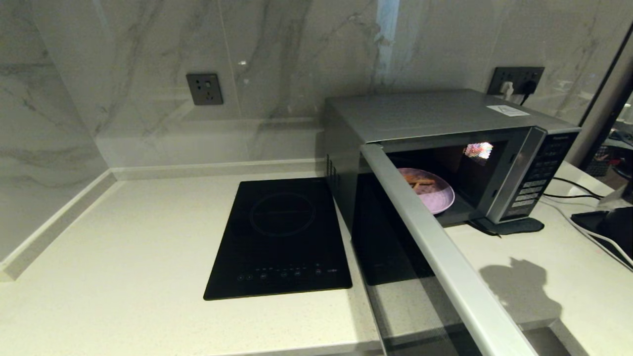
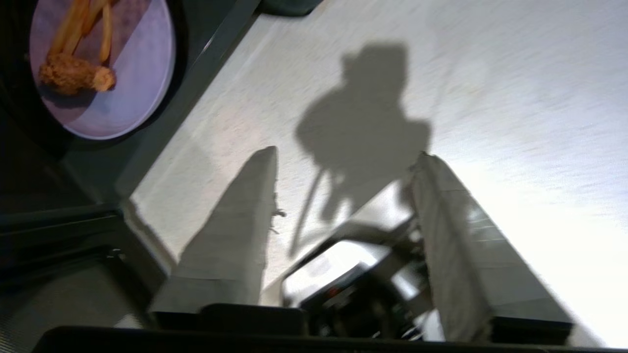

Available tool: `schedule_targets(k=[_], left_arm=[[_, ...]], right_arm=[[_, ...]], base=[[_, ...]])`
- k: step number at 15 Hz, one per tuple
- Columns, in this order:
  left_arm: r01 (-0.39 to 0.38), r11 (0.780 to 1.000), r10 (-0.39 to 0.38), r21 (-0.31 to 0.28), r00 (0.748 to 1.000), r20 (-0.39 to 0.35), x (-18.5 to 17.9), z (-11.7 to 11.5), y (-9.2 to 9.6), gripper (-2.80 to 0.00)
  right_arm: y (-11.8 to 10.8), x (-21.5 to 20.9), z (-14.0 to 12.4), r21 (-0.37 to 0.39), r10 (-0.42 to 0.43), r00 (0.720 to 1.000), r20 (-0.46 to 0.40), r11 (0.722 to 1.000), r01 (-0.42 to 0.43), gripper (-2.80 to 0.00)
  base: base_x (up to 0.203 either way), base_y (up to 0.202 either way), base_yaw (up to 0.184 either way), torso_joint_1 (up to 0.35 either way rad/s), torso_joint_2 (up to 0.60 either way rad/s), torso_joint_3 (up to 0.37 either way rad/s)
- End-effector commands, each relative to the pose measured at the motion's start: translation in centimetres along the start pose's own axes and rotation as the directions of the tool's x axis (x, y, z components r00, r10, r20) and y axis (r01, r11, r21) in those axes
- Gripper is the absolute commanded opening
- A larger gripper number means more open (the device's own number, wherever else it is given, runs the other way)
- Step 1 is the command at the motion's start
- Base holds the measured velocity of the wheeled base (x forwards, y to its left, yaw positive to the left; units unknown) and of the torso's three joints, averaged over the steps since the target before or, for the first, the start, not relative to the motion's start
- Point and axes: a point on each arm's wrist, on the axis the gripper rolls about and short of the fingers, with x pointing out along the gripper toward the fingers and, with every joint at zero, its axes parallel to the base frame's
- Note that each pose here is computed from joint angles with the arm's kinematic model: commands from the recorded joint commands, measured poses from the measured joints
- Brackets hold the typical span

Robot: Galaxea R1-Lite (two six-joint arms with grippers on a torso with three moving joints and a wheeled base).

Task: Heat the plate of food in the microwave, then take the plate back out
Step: Close the microwave oven

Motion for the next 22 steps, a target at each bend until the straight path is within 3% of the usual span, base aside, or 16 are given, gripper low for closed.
schedule_targets(k=[1,3,5,8,10,11,13,15,16,19,20,22], left_arm=[[-0.001,1.000,0.001,0.000,1.000,-0.001,0.0,0.0,0.0,-2.80],[-0.001,1.000,0.001,0.000,1.000,-0.001,0.0,0.0,0.0,-2.80],[-0.001,1.000,0.001,0.000,1.000,-0.001,0.0,0.0,0.0,-2.80],[-0.001,1.000,0.001,0.000,1.000,-0.001,0.0,0.0,0.0,-2.80],[-0.001,1.000,0.001,0.000,1.000,-0.001,0.0,0.0,0.0,-2.80],[-0.001,1.000,0.001,-0.001,1.000,-0.001,0.0,0.0,0.0,-2.80],[-0.001,1.000,0.001,-0.001,1.000,-0.001,0.0,0.0,0.0,-2.80],[-0.001,1.000,0.001,-0.002,1.000,-0.001,0.0,0.0,0.0,-2.80],[-0.001,1.000,0.001,0.000,1.000,-0.001,0.0,0.0,0.0,-2.80],[-0.001,1.000,0.001,0.000,1.000,-0.001,0.0,0.0,0.0,-2.80],[-0.001,1.000,0.001,-0.001,1.000,-0.001,0.0,0.0,0.0,-2.80],[-0.001,1.000,0.001,0.000,1.000,-0.001,0.0,0.0,0.0,-2.80]], right_arm=[[-1.2,-4.6,0.4,-0.031,0.044,0.989,0.140,0.999,-0.040,-2.80],[-1.0,-6.3,0.5,-0.056,0.092,0.979,0.183,0.995,-0.083,-2.80],[-0.8,-6.7,0.4,-0.090,0.074,0.974,0.213,0.994,-0.056,-2.80],[-0.1,-8.5,0.8,-0.124,0.112,0.965,0.238,0.989,-0.084,-2.80],[-0.5,-9.1,-0.2,-0.184,0.126,0.988,0.086,0.977,-0.109,-2.80],[-0.7,-9.6,-0.6,-0.201,0.170,0.985,-0.015,0.965,-0.170,-2.80],[-1.1,-10.1,-1.5,-0.203,0.222,0.956,-0.193,0.944,-0.261,-2.80],[-1.8,-10.7,-2.6,-0.181,0.230,0.896,-0.379,0.931,-0.316,-2.80],[-2.0,-10.8,-2.8,-0.181,0.219,0.881,-0.419,0.931,-0.318,-2.80],[-2.5,-11.7,-3.1,-0.292,0.188,0.872,-0.453,0.892,-0.344,-2.80],[-2.5,-12.4,-2.9,-0.311,0.211,0.866,-0.454,0.873,-0.376,-2.80],[-1.8,-12.9,-2.7,-0.305,0.306,0.818,-0.487,0.818,-0.487,-2.80]], base=[[0.000,0.000,0.000,0.000,0.00,0.000],[0.000,0.000,0.000,0.000,0.00,0.000],[0.000,0.000,0.000,0.000,0.00,0.000],[0.000,0.000,0.000,0.000,0.00,0.000],[0.000,0.000,0.000,0.000,0.00,0.000],[0.000,0.000,0.000,0.000,0.00,0.000],[0.000,0.000,0.000,0.000,0.00,0.000],[0.000,0.000,0.000,0.000,0.00,0.000],[0.000,0.000,0.000,0.000,0.00,0.000],[0.000,0.000,0.000,0.000,0.00,0.000],[0.000,0.000,0.000,0.000,0.00,0.000],[0.000,0.000,0.000,0.000,0.00,0.000]])
